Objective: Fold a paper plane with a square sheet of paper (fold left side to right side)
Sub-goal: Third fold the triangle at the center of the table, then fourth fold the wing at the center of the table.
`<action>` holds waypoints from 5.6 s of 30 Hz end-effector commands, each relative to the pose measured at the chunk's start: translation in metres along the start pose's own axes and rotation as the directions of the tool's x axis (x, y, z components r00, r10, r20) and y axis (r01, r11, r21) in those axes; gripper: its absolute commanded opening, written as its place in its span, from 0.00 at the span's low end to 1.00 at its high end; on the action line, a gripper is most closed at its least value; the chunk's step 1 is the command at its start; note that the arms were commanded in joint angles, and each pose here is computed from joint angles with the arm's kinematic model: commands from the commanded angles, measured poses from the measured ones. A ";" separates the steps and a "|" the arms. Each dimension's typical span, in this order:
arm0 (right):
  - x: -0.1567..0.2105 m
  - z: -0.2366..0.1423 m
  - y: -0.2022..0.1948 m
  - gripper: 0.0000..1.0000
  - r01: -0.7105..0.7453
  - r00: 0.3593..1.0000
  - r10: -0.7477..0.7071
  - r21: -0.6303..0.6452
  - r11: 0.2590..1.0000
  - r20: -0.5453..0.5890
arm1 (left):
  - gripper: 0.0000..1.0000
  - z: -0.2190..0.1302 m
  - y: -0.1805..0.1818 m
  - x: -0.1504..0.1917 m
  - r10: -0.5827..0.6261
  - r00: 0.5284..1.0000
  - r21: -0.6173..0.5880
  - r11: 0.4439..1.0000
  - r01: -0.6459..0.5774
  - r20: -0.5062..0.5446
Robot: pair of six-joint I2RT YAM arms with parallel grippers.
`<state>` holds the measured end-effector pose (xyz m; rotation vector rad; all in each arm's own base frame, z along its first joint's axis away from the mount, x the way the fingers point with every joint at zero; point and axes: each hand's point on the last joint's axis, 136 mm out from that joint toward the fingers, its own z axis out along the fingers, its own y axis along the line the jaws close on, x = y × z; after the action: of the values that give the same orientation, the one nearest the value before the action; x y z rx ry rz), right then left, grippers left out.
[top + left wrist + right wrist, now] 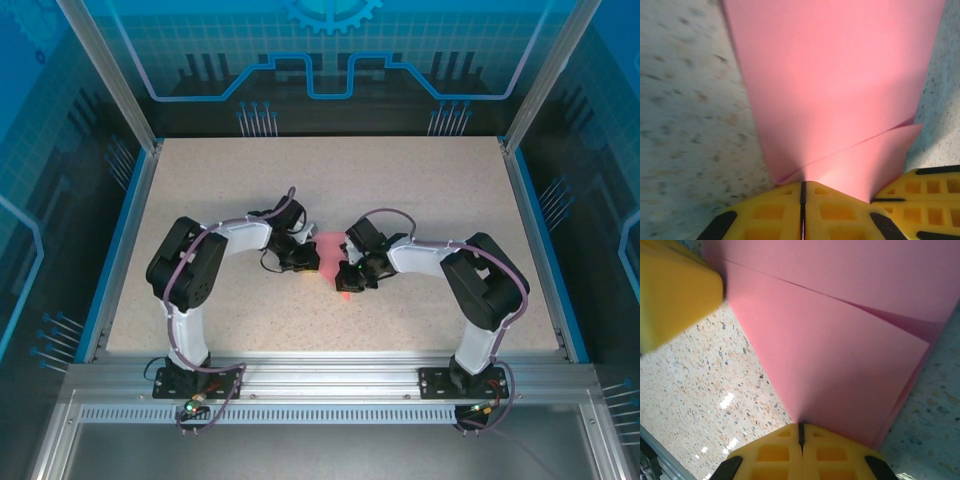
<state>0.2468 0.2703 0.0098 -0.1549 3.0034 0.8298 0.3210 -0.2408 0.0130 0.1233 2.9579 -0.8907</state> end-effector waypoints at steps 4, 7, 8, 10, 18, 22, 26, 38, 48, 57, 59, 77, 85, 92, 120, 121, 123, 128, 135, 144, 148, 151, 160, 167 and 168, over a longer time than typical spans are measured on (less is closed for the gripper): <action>0.040 0.003 -0.053 0.00 -0.073 0.989 0.095 0.191 0.979 -0.111 | 0.09 -0.011 0.050 -0.023 -0.041 0.997 -0.160 0.986 0.052 0.071; 0.040 0.003 -0.052 0.00 -0.073 0.989 0.096 0.189 0.979 -0.112 | 0.10 -0.014 0.052 -0.028 -0.047 0.996 -0.155 0.986 0.059 0.082; 0.039 0.003 -0.051 0.00 -0.072 0.990 0.093 0.185 0.980 -0.109 | 0.09 -0.015 0.052 -0.029 -0.048 0.995 -0.153 0.986 0.061 0.085; 0.037 0.003 -0.048 0.00 -0.067 0.991 0.085 0.170 0.983 -0.101 | 0.10 -0.018 0.050 -0.030 -0.047 0.995 -0.145 0.988 0.060 0.091; 0.003 -0.017 -0.004 0.18 0.040 0.998 -0.041 0.028 0.999 0.037 | 0.20 -0.040 0.027 -0.025 -0.080 0.986 -0.056 0.994 0.089 0.147; -0.013 -0.045 0.006 0.32 0.129 0.983 -0.137 0.072 0.989 0.121 | 0.32 -0.054 0.016 -0.016 -0.121 0.976 0.000 0.992 0.123 0.182; -0.027 -0.070 -0.006 0.50 0.213 0.959 -0.244 0.198 0.957 0.146 | 0.41 -0.062 0.011 -0.005 -0.172 0.965 0.041 0.985 0.167 0.198; -0.053 -0.049 -0.005 0.54 0.308 0.932 -0.329 0.142 0.941 0.153 | 0.50 -0.033 -0.004 0.009 -0.305 0.948 0.226 0.934 0.278 0.093; -0.052 -0.043 -0.013 0.24 0.277 0.944 -0.295 0.131 0.952 0.147 | 0.51 -0.018 -0.011 0.010 -0.294 0.954 0.212 0.937 0.277 0.055; -0.048 -0.048 -0.021 0.05 0.255 0.948 -0.276 0.145 0.956 0.155 | 0.51 -0.016 -0.024 0.007 -0.274 0.961 0.226 0.939 0.258 0.041; -0.047 -0.048 -0.021 0.05 0.255 0.949 -0.276 0.144 0.956 0.155 | 0.51 -0.015 -0.029 0.005 -0.265 0.964 0.235 0.940 0.249 0.037; -0.042 -0.092 -0.027 0.46 0.236 0.915 -0.311 0.283 0.930 0.258 | 0.30 -0.016 -0.060 -0.013 -0.213 0.976 0.271 0.943 0.193 0.047; -0.003 -0.076 0.009 0.46 0.337 0.870 -0.414 0.288 0.896 0.270 | 0.21 -0.029 -0.068 -0.018 -0.220 0.973 0.273 0.942 0.196 0.062; 0.001 -0.044 0.013 0.43 0.357 0.872 -0.443 0.350 0.866 0.209 | 0.19 -0.031 -0.072 -0.021 -0.241 0.969 0.269 0.938 0.220 0.048; -0.003 -0.016 0.000 0.12 0.337 0.898 -0.419 0.404 0.850 0.132 | 0.28 -0.046 -0.068 -0.025 -0.246 0.966 0.234 0.947 0.221 0.085; -0.003 -0.016 0.000 0.10 0.337 0.899 -0.418 0.404 0.851 0.131 | 0.30 -0.049 -0.066 -0.025 -0.249 0.964 0.235 0.946 0.222 0.090; -0.004 -0.016 0.002 0.09 0.338 0.899 -0.417 0.391 0.856 0.136 | 0.34 -0.056 -0.064 -0.027 -0.251 0.962 0.237 0.946 0.222 0.103; -0.004 -0.018 0.009 0.07 0.345 0.901 -0.409 0.333 0.878 0.145 | 0.46 -0.079 -0.058 -0.030 -0.248 0.957 0.244 0.947 0.206 0.152; -0.004 -0.020 0.023 0.06 0.341 0.913 -0.371 0.181 0.922 0.170 | 0.44 -0.088 -0.042 -0.023 -0.267 0.949 0.219 0.949 0.228 0.169; -0.001 -0.015 0.019 0.05 0.288 0.942 -0.289 0.028 0.957 0.172 | 0.30 -0.050 -0.041 -0.009 -0.279 0.958 0.234 0.938 0.257 0.067; -0.001 -0.014 0.017 0.05 0.263 0.951 -0.256 -0.016 0.965 0.175 | 0.30 -0.038 -0.044 -0.007 -0.274 0.961 0.227 0.939 0.257 0.043; 0.000 -0.012 0.016 0.05 0.246 0.956 -0.234 -0.045 0.968 0.176 | 0.31 -0.032 -0.046 -0.007 -0.271 0.962 0.224 0.940 0.257 0.031; -0.001 -0.011 0.014 0.05 0.209 0.966 -0.188 -0.109 0.972 0.177 | 0.34 -0.013 -0.053 -0.008 -0.264 0.965 0.221 0.941 0.258 -0.002; 0.000 -0.009 0.011 0.05 0.193 0.970 -0.172 -0.114 0.975 0.169 | 0.36 -0.002 -0.060 -0.011 -0.255 0.967 0.221 0.942 0.253 -0.019; 0.000 -0.009 0.010 0.05 0.188 0.971 -0.168 -0.116 0.975 0.168 | 0.36 0.000 -0.060 -0.011 -0.255 0.967 0.218 0.942 0.254 -0.023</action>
<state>0.2469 0.2762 0.0256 -0.3659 2.7334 0.9348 0.3243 -0.2807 0.0420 -0.2806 2.9055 -1.1978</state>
